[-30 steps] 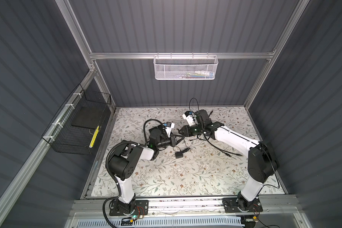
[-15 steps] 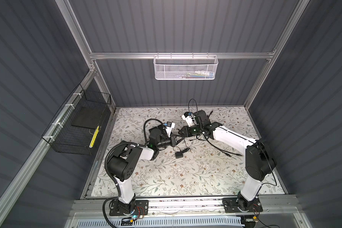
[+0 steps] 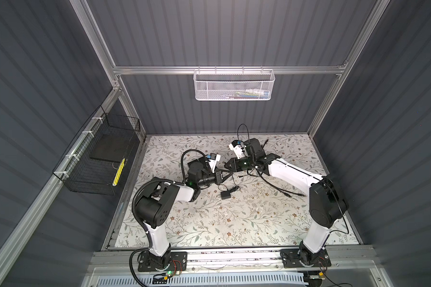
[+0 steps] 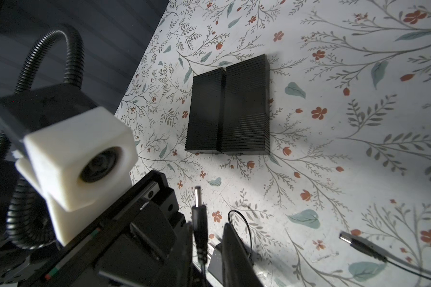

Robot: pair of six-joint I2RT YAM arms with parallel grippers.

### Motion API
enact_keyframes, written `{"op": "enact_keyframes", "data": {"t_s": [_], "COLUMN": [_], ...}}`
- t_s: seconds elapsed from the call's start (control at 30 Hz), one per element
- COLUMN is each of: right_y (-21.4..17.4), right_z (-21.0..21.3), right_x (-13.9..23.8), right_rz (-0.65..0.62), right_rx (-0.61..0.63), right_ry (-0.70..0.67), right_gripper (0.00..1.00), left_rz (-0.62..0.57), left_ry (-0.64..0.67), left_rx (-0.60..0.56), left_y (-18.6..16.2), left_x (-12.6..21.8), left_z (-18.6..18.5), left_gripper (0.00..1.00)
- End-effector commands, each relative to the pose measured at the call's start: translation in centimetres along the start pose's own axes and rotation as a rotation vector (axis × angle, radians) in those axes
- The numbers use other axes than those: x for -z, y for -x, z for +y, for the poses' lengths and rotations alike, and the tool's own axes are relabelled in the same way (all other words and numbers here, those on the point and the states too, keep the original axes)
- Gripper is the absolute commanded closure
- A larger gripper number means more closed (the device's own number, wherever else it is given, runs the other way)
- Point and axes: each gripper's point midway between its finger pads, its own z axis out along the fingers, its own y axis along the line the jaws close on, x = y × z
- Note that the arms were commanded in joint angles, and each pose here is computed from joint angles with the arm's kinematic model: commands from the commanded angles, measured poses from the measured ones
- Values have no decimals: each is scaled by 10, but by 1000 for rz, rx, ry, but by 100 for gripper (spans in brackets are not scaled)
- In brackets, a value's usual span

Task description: Insert the plug into the switch port

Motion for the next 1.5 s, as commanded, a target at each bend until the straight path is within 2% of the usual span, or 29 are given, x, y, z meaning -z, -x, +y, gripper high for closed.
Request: {"op": "enact_keyframes", "data": {"t_s": [0.0, 0.4, 0.6, 0.83, 1.47], "right_y": [20, 25, 23, 21, 11], "right_z": [15, 16, 15, 16, 11], "right_x": [11, 15, 14, 15, 16], "right_rz": [-57, -74, -69, -65, -51], "right_rx": [27, 33, 29, 29, 25], "right_ry": [20, 14, 17, 19, 7], "right_gripper": [76, 77, 84, 87, 80], "left_rz": [-6, 1, -4, -3, -8], "left_ry": [-49, -42, -42, -38, -35], "left_rx": [-49, -44, -40, -46, -54], "left_y": [8, 4, 4, 5, 9], "left_x": [-3, -4, -4, -4, -4], "left_z": [-15, -11, -11, -11, -13], "left_gripper": [100, 100, 100, 100, 100]}}
